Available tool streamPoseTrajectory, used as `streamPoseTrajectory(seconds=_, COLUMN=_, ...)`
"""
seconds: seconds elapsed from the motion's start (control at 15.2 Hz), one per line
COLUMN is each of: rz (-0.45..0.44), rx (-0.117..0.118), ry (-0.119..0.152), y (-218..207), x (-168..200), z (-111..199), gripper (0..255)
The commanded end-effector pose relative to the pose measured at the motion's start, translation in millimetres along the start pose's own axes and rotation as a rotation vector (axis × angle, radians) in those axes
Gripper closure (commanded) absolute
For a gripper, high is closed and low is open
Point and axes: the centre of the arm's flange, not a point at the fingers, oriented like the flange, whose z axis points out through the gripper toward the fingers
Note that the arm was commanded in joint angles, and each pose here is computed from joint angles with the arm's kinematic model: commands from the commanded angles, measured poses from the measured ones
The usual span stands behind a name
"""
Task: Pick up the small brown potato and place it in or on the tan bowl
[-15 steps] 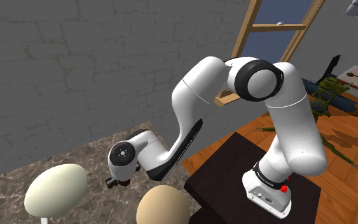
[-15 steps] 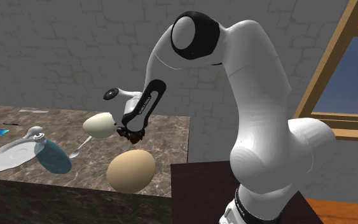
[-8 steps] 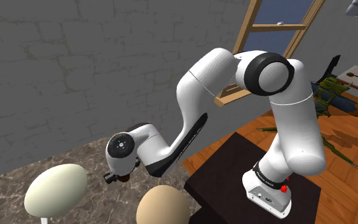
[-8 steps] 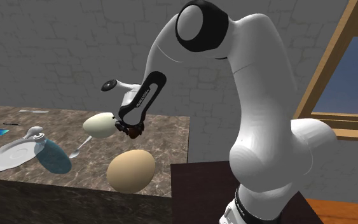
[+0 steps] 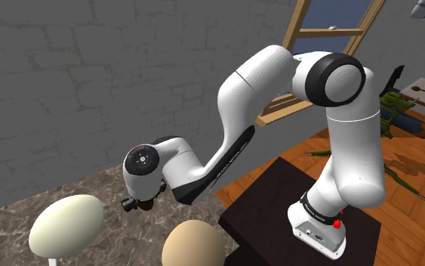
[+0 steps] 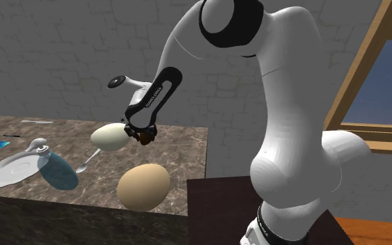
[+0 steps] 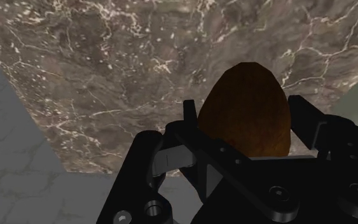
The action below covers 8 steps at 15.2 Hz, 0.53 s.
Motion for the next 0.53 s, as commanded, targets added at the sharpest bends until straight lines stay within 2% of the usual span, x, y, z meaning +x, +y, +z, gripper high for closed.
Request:
streamPoseTrajectory(seconds=0.0, rz=0.000, rx=0.000, ry=0.000, y=0.4, x=2.8, z=-9.5, gripper=255)
streamPoseTrajectory(seconds=0.46, rz=0.000, rx=0.000, ry=0.000, y=2.6, x=13.4, z=-44.8, gripper=255)
